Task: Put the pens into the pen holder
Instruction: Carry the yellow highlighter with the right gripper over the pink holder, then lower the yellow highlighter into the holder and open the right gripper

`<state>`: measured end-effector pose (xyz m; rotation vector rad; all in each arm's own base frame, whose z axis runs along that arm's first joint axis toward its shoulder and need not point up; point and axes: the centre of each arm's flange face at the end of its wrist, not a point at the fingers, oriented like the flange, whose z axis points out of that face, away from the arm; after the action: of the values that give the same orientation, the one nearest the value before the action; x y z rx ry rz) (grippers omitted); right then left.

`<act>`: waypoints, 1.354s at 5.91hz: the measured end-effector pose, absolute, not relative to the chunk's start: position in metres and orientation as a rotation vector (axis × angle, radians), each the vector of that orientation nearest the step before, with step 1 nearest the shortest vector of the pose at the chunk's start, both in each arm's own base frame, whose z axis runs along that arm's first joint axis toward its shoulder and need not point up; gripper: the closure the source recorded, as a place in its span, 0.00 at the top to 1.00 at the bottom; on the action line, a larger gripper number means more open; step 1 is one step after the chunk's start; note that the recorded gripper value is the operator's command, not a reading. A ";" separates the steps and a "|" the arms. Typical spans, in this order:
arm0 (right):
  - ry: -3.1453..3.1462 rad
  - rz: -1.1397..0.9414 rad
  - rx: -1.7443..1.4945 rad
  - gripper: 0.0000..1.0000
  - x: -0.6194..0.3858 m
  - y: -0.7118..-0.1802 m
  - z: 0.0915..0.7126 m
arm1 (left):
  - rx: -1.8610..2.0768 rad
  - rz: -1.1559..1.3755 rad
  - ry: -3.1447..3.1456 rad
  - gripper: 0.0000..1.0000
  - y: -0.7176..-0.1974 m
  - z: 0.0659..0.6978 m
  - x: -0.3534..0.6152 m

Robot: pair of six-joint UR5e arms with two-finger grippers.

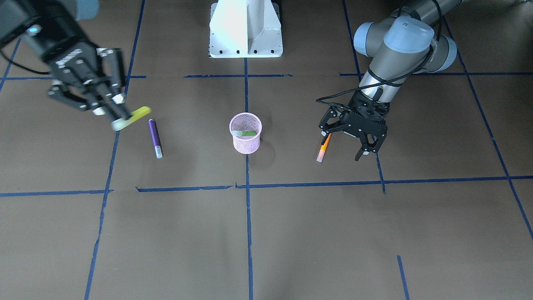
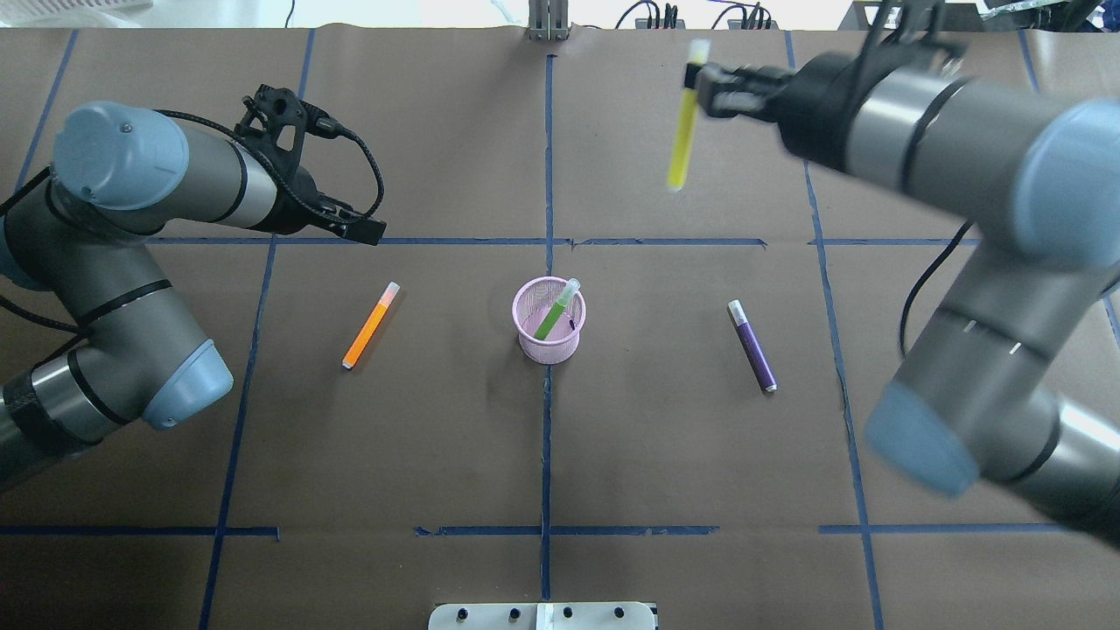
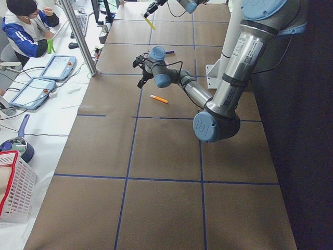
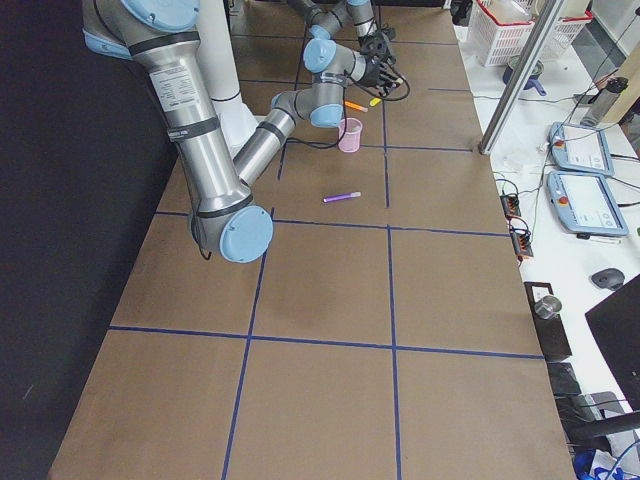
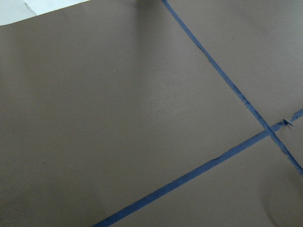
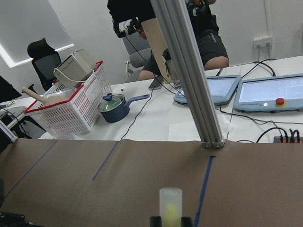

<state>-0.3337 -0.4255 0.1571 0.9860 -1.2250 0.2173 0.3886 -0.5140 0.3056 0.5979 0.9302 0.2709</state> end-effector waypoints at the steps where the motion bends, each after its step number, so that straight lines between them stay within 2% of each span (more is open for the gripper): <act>1: -1.209 0.256 1.027 0.00 -0.386 -0.389 0.147 | 0.592 0.286 0.917 1.00 -0.517 0.314 0.392; 3: -1.135 0.244 1.052 0.00 -0.443 -0.372 0.152 | 0.589 0.311 0.897 1.00 -0.519 0.324 0.395; 8: -1.008 0.220 1.077 0.00 -0.524 -0.375 0.164 | 0.582 0.315 0.892 1.00 -0.519 0.326 0.398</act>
<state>-0.5242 -0.3752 0.1643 1.0768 -1.0077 0.2202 0.3976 -0.5186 0.3263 0.5819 0.8916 0.3146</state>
